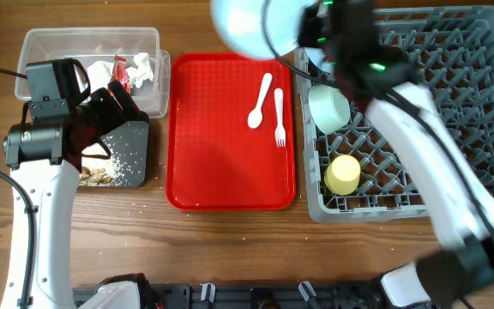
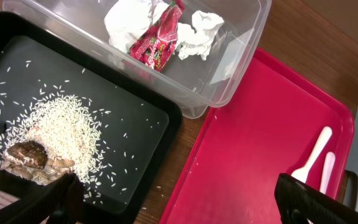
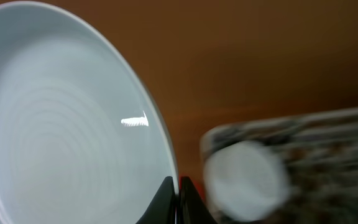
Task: Sort waste into correct bins and load items into the dishwasher rack
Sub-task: 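Carry the plate to the rack's back edge and stand it upright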
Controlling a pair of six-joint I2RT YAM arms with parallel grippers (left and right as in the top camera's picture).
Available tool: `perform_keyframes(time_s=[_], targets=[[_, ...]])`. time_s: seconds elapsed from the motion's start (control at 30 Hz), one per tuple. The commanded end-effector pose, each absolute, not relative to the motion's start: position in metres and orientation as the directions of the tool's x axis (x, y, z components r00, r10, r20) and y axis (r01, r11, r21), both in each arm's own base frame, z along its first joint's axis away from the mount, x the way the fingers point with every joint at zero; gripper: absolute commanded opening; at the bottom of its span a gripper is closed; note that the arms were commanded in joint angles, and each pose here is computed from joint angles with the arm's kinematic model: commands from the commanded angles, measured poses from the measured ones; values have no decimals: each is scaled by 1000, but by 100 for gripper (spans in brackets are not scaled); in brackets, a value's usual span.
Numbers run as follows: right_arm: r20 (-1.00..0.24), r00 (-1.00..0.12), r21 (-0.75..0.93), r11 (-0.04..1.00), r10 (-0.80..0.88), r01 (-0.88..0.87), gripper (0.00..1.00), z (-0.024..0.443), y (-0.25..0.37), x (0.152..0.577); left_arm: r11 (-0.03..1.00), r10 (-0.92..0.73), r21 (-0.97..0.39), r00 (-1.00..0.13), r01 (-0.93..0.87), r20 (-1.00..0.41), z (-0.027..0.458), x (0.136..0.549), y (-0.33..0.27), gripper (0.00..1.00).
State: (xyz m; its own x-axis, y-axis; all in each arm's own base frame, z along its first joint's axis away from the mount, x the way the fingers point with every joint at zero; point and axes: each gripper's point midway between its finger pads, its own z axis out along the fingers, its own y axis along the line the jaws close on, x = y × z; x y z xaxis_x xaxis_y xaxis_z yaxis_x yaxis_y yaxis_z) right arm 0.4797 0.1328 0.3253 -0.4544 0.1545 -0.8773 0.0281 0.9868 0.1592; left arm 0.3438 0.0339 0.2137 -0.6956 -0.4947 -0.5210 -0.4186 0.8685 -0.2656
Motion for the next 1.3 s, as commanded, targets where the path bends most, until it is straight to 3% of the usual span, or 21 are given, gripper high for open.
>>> perform_keyframes(time_s=[0.0, 0.13, 0.37, 0.57, 0.7, 1.27], targets=[[-924, -382, -214, 876, -38, 432, 4, 366, 25, 452, 868, -494, -260, -685, -423, -536, 218, 346, 38, 100], [-850, -508, -483, 600, -143, 638, 4, 369, -51, 427, 868, -494, -260, -685, -423, -536, 218, 346, 38, 100], [-683, -697, -691, 501, -218, 521, 4, 323, -80, 456, 868, -494, -260, -685, -423, -536, 218, 346, 38, 100], [-580, -767, -771, 491, -275, 406, 4, 270, -72, 492, 868, -494, -260, -685, -423, -536, 219, 346, 38, 100], [-563, -767, -759, 561, -308, 331, 4, 250, -61, 506, 868, -494, -260, -685, -423, -536, 218, 346, 38, 100], [-577, -750, -714, 645, -323, 272, 4, 230, -46, 518, 868, -493, -260, -685, -422, -536, 218, 346, 38, 100]])
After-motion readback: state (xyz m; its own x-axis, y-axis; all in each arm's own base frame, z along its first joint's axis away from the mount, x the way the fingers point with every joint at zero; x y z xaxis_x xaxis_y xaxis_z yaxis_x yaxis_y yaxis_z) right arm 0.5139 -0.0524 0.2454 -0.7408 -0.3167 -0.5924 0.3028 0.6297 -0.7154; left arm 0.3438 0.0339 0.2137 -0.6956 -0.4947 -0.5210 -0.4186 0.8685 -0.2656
